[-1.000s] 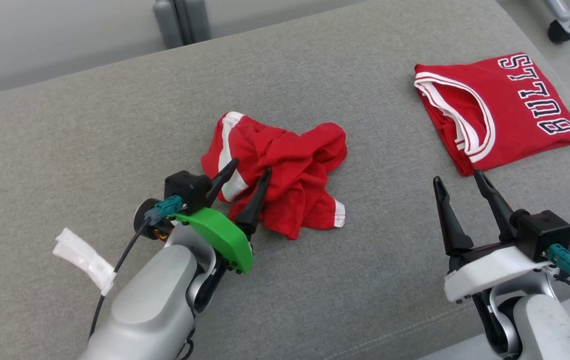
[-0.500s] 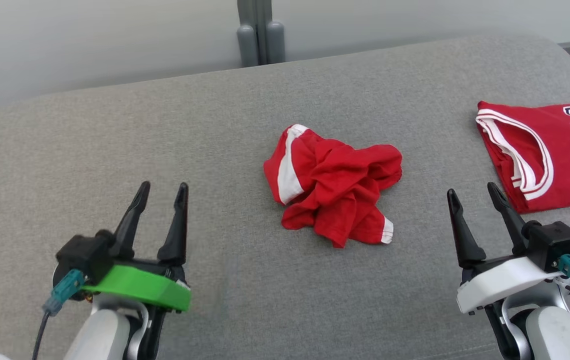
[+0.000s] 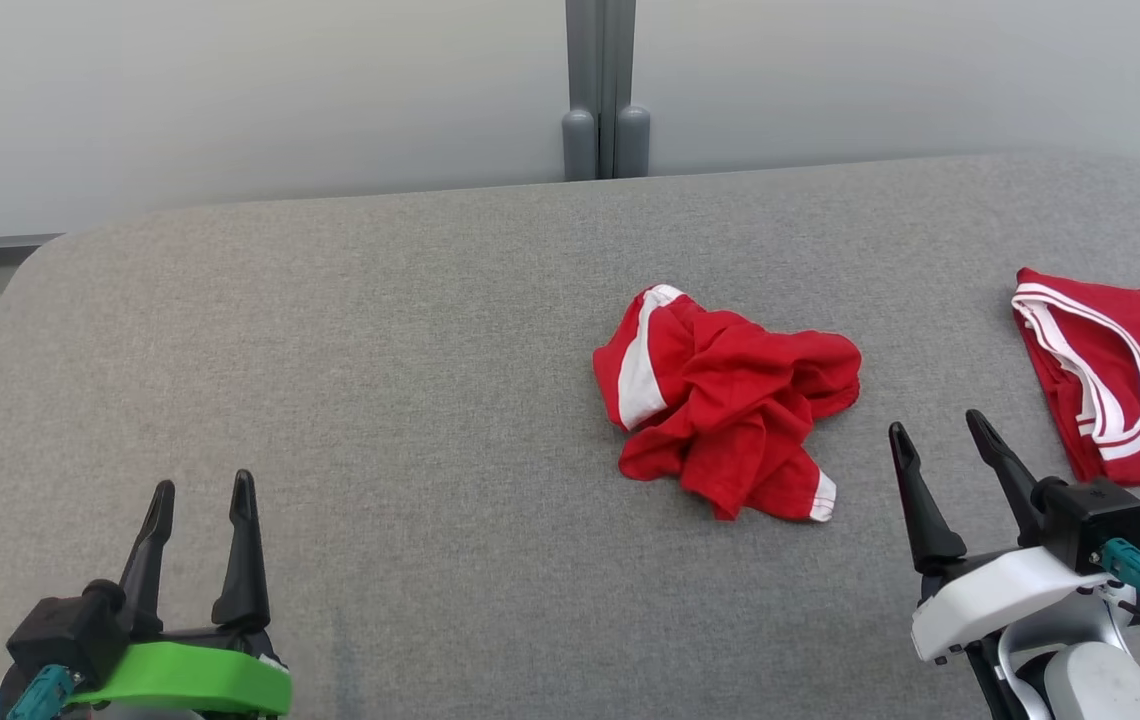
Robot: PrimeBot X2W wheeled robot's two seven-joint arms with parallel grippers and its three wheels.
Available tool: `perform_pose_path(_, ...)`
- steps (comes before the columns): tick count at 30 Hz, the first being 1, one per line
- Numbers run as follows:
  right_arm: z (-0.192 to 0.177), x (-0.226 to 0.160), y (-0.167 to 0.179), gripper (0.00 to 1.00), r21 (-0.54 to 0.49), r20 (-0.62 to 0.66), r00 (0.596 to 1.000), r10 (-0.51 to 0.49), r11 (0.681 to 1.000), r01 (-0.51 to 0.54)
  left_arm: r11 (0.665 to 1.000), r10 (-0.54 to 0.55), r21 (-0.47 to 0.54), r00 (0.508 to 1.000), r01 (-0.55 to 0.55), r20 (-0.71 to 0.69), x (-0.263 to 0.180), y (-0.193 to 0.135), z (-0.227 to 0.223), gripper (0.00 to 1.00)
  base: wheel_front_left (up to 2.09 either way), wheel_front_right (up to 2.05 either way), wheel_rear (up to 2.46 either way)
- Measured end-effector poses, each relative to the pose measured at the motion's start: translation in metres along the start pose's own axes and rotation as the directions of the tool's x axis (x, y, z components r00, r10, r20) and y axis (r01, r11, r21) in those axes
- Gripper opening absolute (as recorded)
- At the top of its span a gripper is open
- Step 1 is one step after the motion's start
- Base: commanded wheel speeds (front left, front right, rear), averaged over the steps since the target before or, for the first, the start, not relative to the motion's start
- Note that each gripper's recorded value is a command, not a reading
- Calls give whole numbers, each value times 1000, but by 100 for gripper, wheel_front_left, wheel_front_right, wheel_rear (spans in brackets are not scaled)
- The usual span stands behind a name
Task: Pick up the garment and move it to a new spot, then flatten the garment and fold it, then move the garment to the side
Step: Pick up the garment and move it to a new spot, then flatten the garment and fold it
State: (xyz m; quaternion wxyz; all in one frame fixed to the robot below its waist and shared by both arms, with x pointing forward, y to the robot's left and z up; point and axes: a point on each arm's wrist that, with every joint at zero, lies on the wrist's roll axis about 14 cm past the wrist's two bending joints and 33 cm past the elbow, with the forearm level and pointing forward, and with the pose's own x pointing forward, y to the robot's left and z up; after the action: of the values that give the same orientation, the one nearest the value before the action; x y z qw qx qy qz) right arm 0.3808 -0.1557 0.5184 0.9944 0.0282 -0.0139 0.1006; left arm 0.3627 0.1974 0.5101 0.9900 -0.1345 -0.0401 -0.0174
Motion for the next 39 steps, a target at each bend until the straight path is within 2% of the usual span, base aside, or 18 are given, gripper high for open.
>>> perform_pose_path(6, -4, -1, 2, 100, 7, -11, 1000, 1, 1000, -1, 999, 46, -9, 999, -46, 17, -9, 6, 3, 100, 0, 0, 0)
perform_pose_path(39, -15, 0, 5, 100, 28, -45, 999, 2, 1000, -1, 1000, 17, -11, 998, -18, -65, -11, -1, -27, 100, 0, 0, 0)
